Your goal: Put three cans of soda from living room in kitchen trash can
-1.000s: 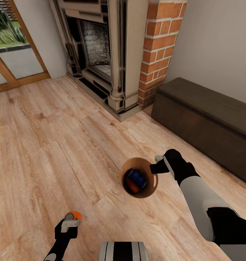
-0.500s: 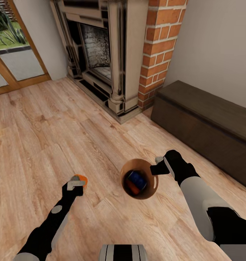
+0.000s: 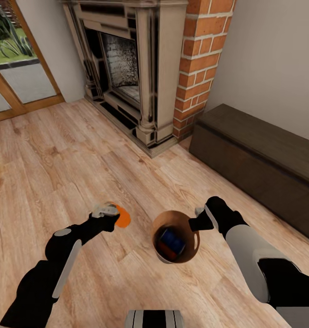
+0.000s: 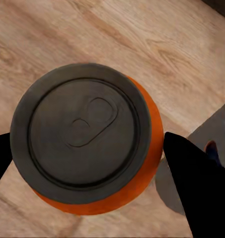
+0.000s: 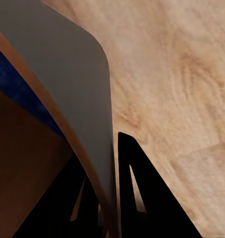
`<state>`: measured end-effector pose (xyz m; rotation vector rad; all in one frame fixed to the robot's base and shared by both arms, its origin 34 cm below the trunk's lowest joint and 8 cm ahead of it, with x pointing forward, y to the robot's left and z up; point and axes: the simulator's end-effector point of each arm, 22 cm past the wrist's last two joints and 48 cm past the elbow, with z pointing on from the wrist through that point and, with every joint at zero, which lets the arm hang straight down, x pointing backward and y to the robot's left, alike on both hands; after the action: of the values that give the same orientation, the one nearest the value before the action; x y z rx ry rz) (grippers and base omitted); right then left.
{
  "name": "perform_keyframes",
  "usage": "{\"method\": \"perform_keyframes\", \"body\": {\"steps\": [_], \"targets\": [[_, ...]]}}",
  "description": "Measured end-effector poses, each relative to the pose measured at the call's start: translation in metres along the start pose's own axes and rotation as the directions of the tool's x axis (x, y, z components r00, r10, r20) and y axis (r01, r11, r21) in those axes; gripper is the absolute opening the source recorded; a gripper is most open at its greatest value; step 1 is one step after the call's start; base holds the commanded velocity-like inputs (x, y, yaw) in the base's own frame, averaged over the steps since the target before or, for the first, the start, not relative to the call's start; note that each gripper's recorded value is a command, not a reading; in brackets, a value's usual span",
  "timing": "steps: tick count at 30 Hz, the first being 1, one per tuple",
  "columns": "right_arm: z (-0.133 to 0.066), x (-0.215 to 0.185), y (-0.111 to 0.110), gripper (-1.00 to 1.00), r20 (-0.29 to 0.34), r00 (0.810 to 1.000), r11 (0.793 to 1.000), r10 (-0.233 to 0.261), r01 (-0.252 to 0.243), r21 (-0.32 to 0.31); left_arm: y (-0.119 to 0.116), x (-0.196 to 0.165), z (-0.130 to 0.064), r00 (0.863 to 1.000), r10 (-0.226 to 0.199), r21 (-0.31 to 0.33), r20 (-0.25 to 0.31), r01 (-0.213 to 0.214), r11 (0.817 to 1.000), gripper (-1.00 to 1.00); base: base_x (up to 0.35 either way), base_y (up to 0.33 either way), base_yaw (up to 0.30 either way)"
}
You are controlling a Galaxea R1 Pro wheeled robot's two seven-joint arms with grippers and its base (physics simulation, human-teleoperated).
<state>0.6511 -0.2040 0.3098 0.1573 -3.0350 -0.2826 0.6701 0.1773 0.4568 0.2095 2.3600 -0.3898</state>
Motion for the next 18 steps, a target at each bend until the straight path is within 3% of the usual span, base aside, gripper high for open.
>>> {"method": "perform_keyframes", "body": {"steps": [2,3,5,8,10,13,18], "targets": [[0.0,0.0,0.0,-1.0,-0.001,1.0,1.0,-0.003,0.003,0.003,-0.013,-0.001,0.0,0.999,-0.003,0.066,-0.032,0.006,0.998,-1.0,0.0,0.0,0.0],[0.001,0.001,0.0,-1.0,-0.003,1.0,1.0,-0.005,0.005,0.004,-0.033,-0.008,-0.002,0.998,-0.016,0.165,-0.063,0.027,0.986,-1.0,0.0,0.0,0.0],[0.001,0.001,0.002,-1.0,-0.003,1.0,1.0,-0.008,0.008,0.005,-0.046,-0.02,-0.005,0.997,-0.016,0.235,-0.079,0.034,0.971,-1.0,0.0,0.0,0.0],[0.001,0.001,0.005,-1.0,-0.004,1.0,1.0,-0.008,0.008,-0.003,-0.053,-0.042,-0.011,0.996,-0.023,0.296,-0.084,0.047,0.954,-1.0,0.0,0.0,0.0],[0.002,0.001,0.011,-1.0,-0.005,1.0,1.0,-0.017,0.017,-0.004,-0.059,-0.067,-0.019,0.995,-0.048,0.359,-0.082,0.075,0.93,-1.0,0.0,0.0,0.0],[0.003,0.0,0.018,-1.0,-0.005,1.0,1.0,-0.019,0.019,-0.015,-0.065,-0.09,-0.028,0.996,-0.063,0.418,-0.06,0.083,0.905,-1.0,0.0,0.0,0.0],[0.004,0.0,0.023,-1.0,-0.006,1.0,0.999,-0.026,0.026,-0.019,-0.075,-0.119,-0.039,0.998,-0.069,0.485,-0.01,0.065,0.872,-1.0,0.0,0.0,0.0]]}}
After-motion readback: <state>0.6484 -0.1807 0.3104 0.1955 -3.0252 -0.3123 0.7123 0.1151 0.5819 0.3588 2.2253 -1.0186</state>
